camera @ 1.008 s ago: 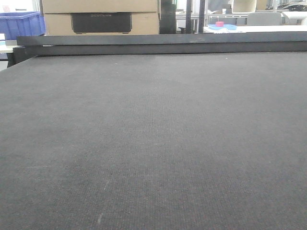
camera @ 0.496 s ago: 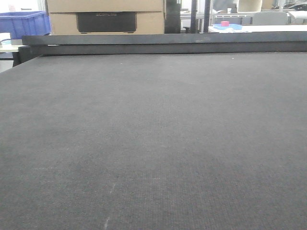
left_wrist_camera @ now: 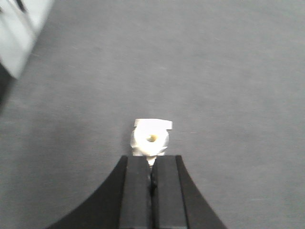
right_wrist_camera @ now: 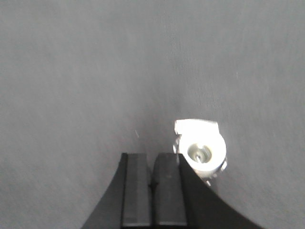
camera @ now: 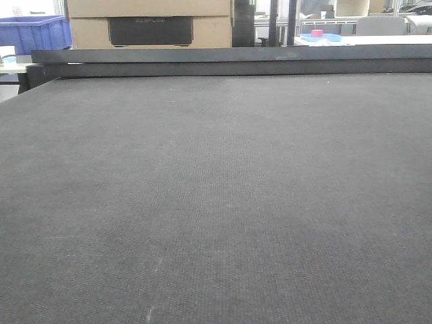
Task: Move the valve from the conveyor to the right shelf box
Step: 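Lower both grippers toward the two silver valves on the conveyor, then close left and right grippers around each silver valve's white body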
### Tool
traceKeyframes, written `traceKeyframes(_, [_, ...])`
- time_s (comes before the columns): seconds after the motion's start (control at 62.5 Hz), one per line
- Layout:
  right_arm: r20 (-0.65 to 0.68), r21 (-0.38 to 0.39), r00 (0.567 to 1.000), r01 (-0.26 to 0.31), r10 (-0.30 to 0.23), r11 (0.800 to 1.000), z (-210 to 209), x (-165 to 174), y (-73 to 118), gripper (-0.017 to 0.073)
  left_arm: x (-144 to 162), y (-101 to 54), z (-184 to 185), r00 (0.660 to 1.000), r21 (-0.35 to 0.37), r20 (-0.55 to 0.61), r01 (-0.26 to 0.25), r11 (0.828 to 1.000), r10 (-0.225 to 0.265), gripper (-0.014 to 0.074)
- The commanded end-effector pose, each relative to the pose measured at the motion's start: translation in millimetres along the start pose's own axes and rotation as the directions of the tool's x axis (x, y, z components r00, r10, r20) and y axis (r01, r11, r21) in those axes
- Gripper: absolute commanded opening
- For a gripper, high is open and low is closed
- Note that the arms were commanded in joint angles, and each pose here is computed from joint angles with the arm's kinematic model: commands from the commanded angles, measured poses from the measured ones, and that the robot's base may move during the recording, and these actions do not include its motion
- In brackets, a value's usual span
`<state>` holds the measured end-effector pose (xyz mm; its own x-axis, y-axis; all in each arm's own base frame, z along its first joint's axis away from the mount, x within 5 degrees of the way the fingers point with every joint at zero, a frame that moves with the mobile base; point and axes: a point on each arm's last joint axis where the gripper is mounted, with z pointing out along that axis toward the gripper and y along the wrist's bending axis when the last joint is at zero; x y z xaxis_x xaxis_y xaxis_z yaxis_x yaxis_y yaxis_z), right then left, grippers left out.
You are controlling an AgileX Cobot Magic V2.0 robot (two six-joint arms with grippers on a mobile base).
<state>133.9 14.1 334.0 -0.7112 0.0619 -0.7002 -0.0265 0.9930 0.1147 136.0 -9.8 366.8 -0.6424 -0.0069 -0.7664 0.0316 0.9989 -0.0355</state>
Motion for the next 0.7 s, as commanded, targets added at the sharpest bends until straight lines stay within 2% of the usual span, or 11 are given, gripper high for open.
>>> traceKeyframes(0.0, [-0.097, 0.019, 0.992, 0.088, -0.086, 0.996, 10.8, -14.9, -1.0, -0.0162, -7.8, -3.6, 8.5, 0.999, 0.036, 0.007, 0.035, 0.999, -0.035, -0.0111])
traceKeyframes(0.064, [-0.141, 0.015, 0.984, 0.113, -0.110, 0.993, 14.5, -24.0, -0.1, -0.0162, -9.1, -4.9, 14.9, 0.999, 0.045, -0.012, 0.045, 0.998, -0.045, -0.0111])
traceKeyframes(0.208, [-0.267, 0.011, 0.958, 0.112, -0.105, 0.994, 21.2, -35.9, 1.0, -0.0162, -7.7, -8.6, 22.8, 0.994, 0.078, -0.071, 0.083, 0.993, -0.077, -0.0111])
traceKeyframes(0.288, [-0.361, 0.006, 0.927, 0.109, -0.100, 0.994, 25.7, -39.3, 1.5, -0.0162, -7.9, -9.4, 23.5, 0.994, 0.086, -0.073, 0.090, 0.992, -0.084, -0.0111])
traceKeyframes(0.624, [-0.464, 0.007, 0.881, 0.105, -0.090, 0.994, 66.5, -55.2, 0.8, -0.0162, -8.1, -9.4, 23.6, 0.994, 0.086, -0.071, 0.090, 0.992, -0.084, -0.0111])
traceKeyframes(0.688, [-0.473, 0.007, 0.877, 0.104, -0.089, 0.995, 69.6, -55.1, 0.6, -0.0134, -8.1, -9.4, 23.6, 0.994, 0.086, -0.071, 0.090, 0.992, -0.084, -0.0111])
